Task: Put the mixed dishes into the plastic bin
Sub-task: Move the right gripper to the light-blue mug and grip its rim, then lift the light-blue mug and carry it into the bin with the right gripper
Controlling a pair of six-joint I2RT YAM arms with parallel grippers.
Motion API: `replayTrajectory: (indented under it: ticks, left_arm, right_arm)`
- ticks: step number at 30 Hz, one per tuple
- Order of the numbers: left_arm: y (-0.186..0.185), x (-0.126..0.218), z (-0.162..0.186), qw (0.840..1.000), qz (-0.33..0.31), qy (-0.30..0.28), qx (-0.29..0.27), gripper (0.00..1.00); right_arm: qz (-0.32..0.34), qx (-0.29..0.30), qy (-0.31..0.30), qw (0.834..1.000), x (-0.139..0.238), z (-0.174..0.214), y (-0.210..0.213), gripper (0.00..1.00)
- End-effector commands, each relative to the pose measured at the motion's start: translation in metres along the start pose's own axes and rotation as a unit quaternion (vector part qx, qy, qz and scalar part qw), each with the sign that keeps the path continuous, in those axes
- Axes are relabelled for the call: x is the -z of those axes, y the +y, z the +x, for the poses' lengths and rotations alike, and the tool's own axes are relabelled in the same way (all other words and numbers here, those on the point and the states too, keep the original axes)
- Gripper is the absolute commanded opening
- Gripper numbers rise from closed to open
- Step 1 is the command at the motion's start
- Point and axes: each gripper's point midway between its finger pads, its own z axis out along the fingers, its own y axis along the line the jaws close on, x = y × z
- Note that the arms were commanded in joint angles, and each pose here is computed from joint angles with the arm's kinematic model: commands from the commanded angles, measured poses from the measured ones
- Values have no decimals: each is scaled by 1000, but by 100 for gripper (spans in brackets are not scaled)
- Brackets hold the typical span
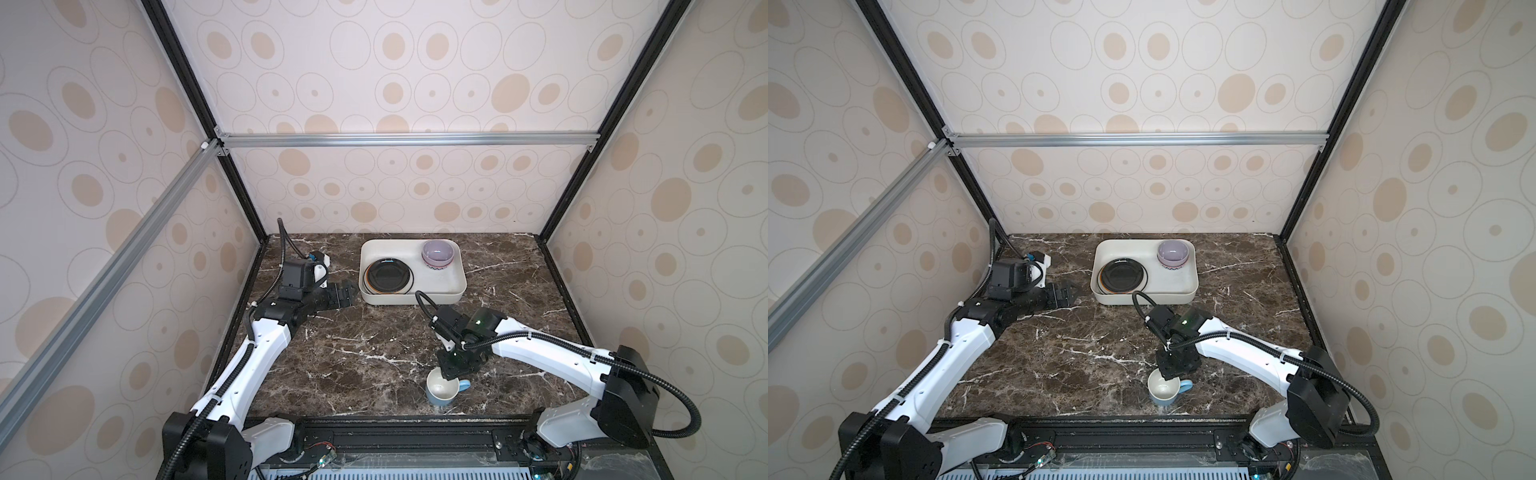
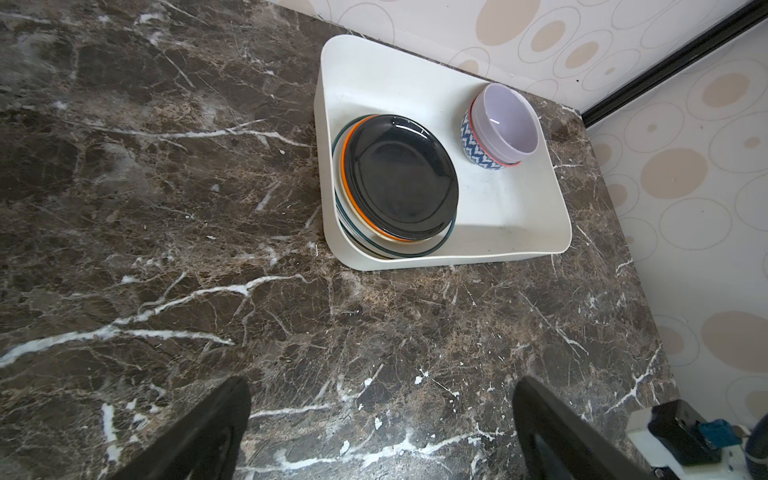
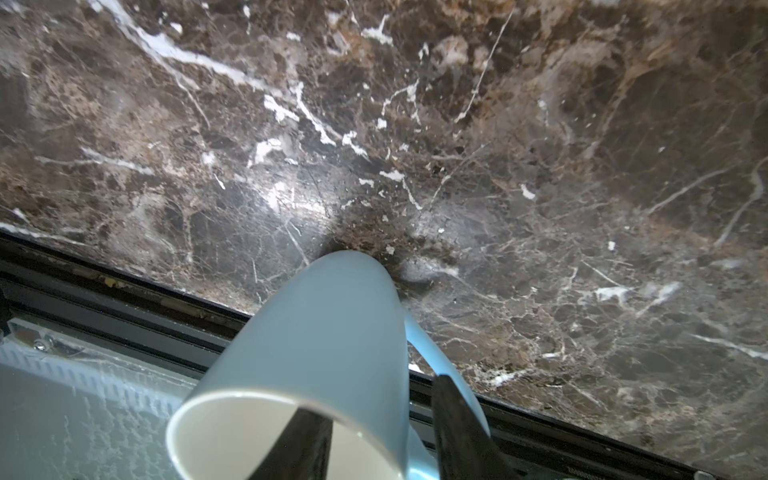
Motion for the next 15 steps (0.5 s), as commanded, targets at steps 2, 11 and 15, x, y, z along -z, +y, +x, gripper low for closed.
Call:
replayTrajectory:
  ticks: [2, 11, 15]
  left_arm:
    - [1, 3, 0, 1000, -6, 0, 7, 99]
    - [0, -4, -11, 1000, -9, 1, 3, 99]
    - [-2, -10, -18, 1000, -7, -1, 1, 99]
  right_arm:
    - [-8, -4, 13, 1000, -11, 3, 5, 34]
    - [14, 13, 3, 1000, -8, -9, 3, 4]
    - [18, 19, -2, 1000, -5, -19, 8, 0]
